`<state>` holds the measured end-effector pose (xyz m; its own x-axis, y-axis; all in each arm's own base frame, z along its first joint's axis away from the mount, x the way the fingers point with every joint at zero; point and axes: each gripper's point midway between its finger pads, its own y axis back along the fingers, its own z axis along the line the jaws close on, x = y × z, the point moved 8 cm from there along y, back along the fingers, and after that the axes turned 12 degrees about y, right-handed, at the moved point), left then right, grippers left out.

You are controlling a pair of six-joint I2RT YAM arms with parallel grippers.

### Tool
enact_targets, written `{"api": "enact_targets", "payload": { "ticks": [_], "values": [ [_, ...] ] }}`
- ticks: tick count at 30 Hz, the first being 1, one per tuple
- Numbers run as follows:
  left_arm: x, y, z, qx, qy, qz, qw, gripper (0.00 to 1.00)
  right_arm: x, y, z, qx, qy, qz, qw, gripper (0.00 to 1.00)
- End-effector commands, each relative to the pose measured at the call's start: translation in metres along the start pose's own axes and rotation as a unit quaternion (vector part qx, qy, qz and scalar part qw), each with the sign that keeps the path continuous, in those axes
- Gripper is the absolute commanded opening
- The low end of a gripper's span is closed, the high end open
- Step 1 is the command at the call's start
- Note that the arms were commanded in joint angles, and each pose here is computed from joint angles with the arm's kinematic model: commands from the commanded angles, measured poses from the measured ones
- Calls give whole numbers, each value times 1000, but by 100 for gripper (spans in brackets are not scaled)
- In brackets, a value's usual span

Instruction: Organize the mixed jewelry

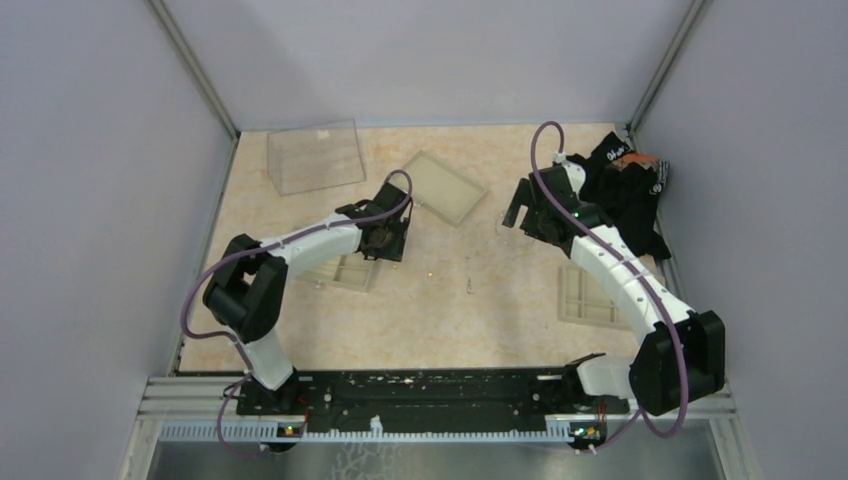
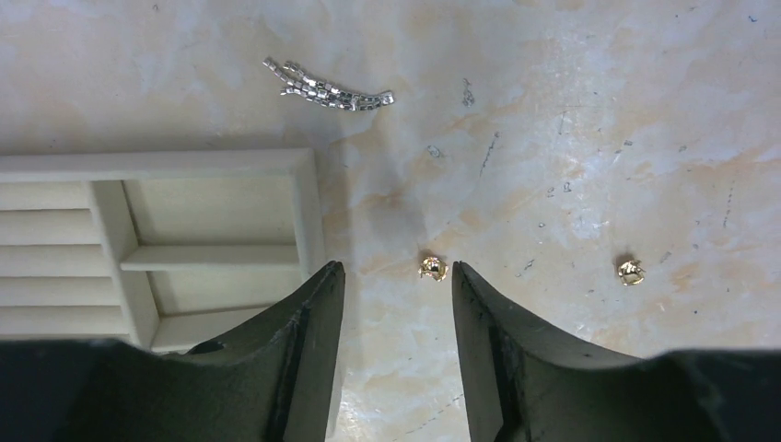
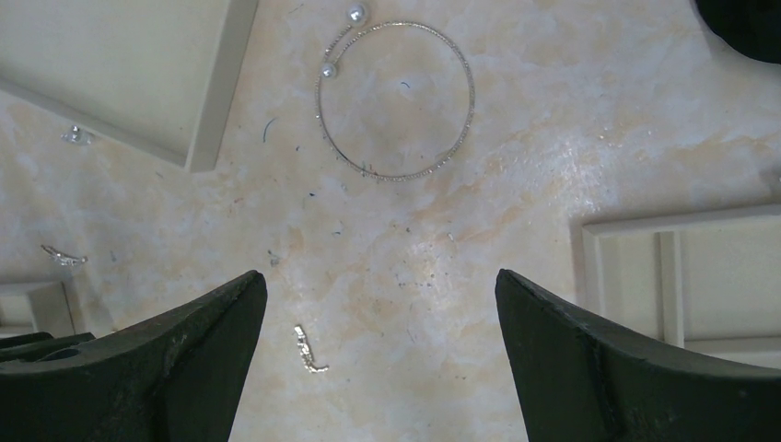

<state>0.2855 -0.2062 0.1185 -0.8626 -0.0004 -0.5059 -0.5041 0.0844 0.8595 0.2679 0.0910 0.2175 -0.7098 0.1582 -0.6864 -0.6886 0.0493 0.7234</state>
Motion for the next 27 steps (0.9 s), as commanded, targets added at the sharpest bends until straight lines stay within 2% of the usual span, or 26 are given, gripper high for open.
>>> {"api": "enact_targets", "payload": {
  "ticks": [1, 7, 14, 27],
  "values": [
    [-1, 4, -3, 21, -7, 2, 1000, 56, -19, 4, 7, -17, -5, -32, 999, 94],
    [5, -6, -8, 34, -13, 26, 999, 64, -18, 2, 8, -16, -3, -28, 999, 94],
    [10, -15, -10, 34, -18, 50, 998, 53, -18, 1, 8, -17, -2, -27, 1000, 94],
    [21, -21, -10, 24, 4, 75, 997, 40, -21, -3, 11, -17, 3, -23, 1000, 94]
  ]
}}
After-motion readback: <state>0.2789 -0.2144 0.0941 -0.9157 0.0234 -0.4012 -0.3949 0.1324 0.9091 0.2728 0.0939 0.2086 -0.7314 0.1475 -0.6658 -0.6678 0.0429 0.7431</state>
